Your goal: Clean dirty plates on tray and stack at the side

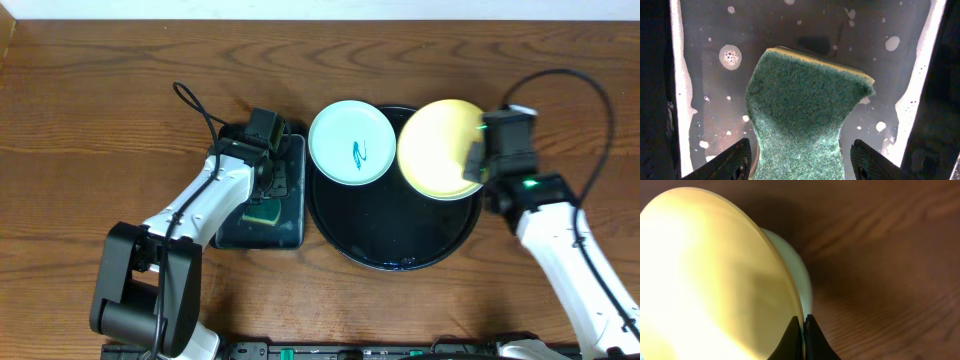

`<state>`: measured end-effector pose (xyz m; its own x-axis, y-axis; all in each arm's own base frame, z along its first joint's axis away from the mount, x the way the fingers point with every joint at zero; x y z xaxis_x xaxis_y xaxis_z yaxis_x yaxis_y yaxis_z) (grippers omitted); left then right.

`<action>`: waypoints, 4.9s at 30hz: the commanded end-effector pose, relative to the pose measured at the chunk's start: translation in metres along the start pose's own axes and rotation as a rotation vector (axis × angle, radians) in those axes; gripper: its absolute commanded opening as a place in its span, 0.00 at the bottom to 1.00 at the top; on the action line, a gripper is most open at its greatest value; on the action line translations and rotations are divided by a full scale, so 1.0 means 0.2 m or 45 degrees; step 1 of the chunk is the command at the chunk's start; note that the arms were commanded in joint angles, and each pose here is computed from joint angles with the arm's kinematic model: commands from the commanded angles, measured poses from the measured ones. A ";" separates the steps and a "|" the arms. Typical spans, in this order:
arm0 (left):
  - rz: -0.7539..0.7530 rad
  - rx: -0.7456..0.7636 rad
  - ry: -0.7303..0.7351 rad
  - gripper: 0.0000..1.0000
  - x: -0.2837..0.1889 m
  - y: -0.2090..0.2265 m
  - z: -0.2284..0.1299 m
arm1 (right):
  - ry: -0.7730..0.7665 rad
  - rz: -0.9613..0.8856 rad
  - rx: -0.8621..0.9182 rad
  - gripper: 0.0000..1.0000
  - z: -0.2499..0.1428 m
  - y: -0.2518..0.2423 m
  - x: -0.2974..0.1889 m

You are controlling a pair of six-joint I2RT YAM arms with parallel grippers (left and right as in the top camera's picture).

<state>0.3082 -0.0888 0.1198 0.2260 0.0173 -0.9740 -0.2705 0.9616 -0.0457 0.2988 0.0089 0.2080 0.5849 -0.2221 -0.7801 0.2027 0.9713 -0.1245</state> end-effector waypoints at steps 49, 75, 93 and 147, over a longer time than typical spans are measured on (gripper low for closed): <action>0.027 0.001 0.030 0.64 0.04 0.02 -0.02 | 0.118 0.409 0.158 0.18 -0.02 -0.44 0.35; 0.027 0.001 0.030 0.65 0.04 0.02 -0.02 | 0.388 0.438 -0.048 0.03 -0.16 -0.07 0.44; 0.027 0.001 0.031 0.65 0.04 0.02 -0.02 | 0.798 0.559 -0.026 0.01 -0.39 0.05 0.21; 0.011 -0.002 0.091 0.64 0.07 0.02 -0.06 | 0.718 0.498 -0.102 0.01 -0.57 0.29 0.37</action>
<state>0.3056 -0.0922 0.1184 0.2019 -0.0259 -0.9791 -0.2628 0.9615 -0.0796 0.2701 0.0601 0.0865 0.1493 0.2361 -0.9602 -0.0271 0.9717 0.2347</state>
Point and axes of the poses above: each gripper's point midway between its finger pads, its own x axis out along the fingers, its own y axis along the line the jaws close on, z = x × y, the point moved 9 cm from there along -x, back along the fingers, and after that the axes turned 11 degrees about -x, right-handed, at the moved point
